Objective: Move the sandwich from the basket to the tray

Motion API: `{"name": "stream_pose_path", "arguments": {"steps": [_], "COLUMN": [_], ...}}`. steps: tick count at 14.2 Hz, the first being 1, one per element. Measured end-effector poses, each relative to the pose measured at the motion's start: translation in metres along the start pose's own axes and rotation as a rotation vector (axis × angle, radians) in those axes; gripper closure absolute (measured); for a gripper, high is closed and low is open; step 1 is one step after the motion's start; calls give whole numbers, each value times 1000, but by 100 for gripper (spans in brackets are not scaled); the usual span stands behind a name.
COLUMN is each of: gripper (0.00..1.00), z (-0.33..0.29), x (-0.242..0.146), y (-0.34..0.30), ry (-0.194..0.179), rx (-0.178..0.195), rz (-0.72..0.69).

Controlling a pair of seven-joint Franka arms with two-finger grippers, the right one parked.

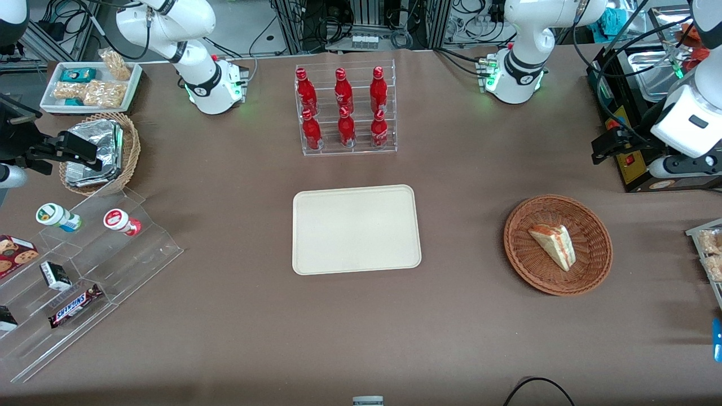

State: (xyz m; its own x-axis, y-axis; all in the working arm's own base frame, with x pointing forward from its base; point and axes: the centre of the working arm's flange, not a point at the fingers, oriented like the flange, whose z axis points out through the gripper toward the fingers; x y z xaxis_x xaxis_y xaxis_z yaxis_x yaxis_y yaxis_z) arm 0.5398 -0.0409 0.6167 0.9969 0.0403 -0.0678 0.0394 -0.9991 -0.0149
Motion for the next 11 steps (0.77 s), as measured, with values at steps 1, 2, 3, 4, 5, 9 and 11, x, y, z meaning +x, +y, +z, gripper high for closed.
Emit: {"name": "stream_pose_path", "arguments": {"steps": [1, 2, 3, 4, 5, 9, 11], "gripper": [0, 0, 0, 0, 0, 0, 0], "z": [-1, -1, -3, -4, -4, 0, 6], "x": [0, 0, 0, 0, 0, 1, 2], "y": [-1, -1, -1, -1, -1, -1, -1], "ry": [1, 3, 6, 8, 8, -2, -14], "rx": [0, -1, -2, -2, -2, -1, 0], "rz": [-2, -2, -2, -2, -2, -2, -2]}}
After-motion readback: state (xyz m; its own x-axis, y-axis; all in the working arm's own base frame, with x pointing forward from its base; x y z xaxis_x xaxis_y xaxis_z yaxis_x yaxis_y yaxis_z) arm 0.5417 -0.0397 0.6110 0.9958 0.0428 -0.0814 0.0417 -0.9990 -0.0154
